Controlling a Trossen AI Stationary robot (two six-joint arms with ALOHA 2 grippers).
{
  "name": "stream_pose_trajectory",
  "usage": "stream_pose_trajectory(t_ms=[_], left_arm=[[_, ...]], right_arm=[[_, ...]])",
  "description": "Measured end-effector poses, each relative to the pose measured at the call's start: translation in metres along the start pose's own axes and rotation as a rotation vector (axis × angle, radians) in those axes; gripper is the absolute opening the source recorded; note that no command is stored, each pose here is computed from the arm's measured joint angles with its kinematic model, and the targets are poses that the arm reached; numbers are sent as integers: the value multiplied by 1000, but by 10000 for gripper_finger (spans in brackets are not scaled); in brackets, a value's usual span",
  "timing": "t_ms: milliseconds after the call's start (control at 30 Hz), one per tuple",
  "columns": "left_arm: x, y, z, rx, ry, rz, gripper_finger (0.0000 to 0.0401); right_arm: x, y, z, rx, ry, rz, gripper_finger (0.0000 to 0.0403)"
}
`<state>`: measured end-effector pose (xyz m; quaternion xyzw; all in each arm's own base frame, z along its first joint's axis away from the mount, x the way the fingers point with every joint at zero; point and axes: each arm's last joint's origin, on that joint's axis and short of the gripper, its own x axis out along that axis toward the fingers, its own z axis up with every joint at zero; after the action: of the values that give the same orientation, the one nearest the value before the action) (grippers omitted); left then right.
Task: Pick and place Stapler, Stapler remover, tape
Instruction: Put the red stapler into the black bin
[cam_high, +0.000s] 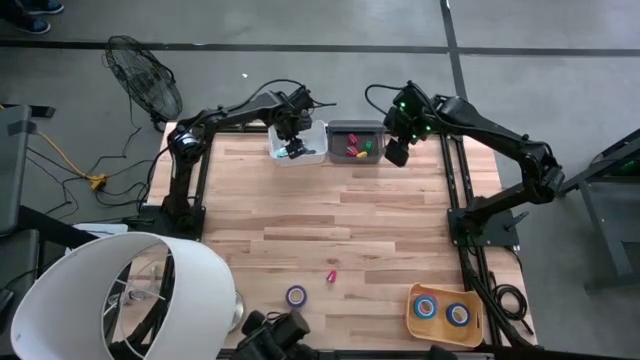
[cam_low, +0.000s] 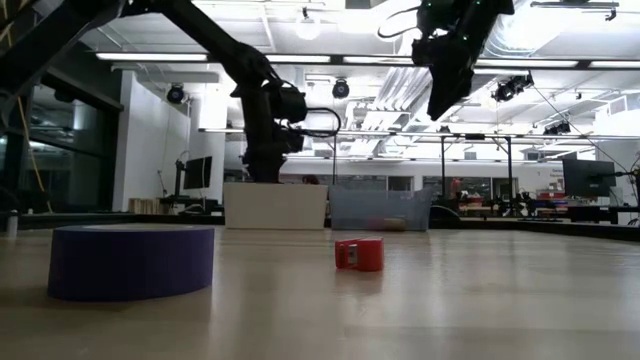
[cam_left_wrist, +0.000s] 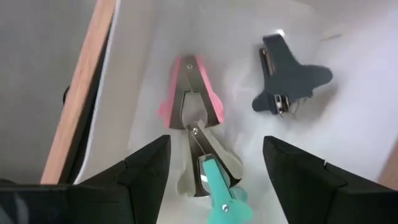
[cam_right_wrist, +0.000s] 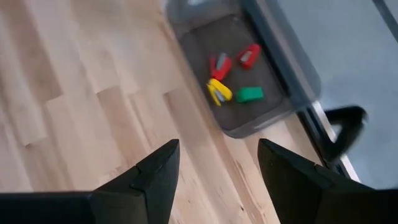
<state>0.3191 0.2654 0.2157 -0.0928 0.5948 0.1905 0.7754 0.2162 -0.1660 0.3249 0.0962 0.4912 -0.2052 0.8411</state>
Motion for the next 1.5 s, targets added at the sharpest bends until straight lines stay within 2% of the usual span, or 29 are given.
stream_pose_trajectory(t_ms=[267, 500, 667, 800, 933, 1333, 1500], left_arm=[[-24, -1, -3, -2, -27, 17, 250], [-34, -5, -7, -23, -5, 13, 250], [-37, -17, -5, -15, 1, 24, 250], [-38, -24, -4, -7, 1, 25, 250], [-38, -30, -2, -23, 2, 28, 250], [-59, -57, -10, -40, 58, 87, 250], [-61, -61, -13, -28, 87, 83, 250]], right_arm=[[-1, 7, 9, -186, -135, 176, 209], [-1, 22, 18, -328, -220, 216, 209], [0, 40, 23, -450, -276, 298, 209], [5, 55, 27, -553, -293, 321, 209], [14, 69, 32, -599, -309, 348, 209], [43, 142, 25, -762, -196, 540, 209], [54, 179, 17, -916, -176, 607, 209]])
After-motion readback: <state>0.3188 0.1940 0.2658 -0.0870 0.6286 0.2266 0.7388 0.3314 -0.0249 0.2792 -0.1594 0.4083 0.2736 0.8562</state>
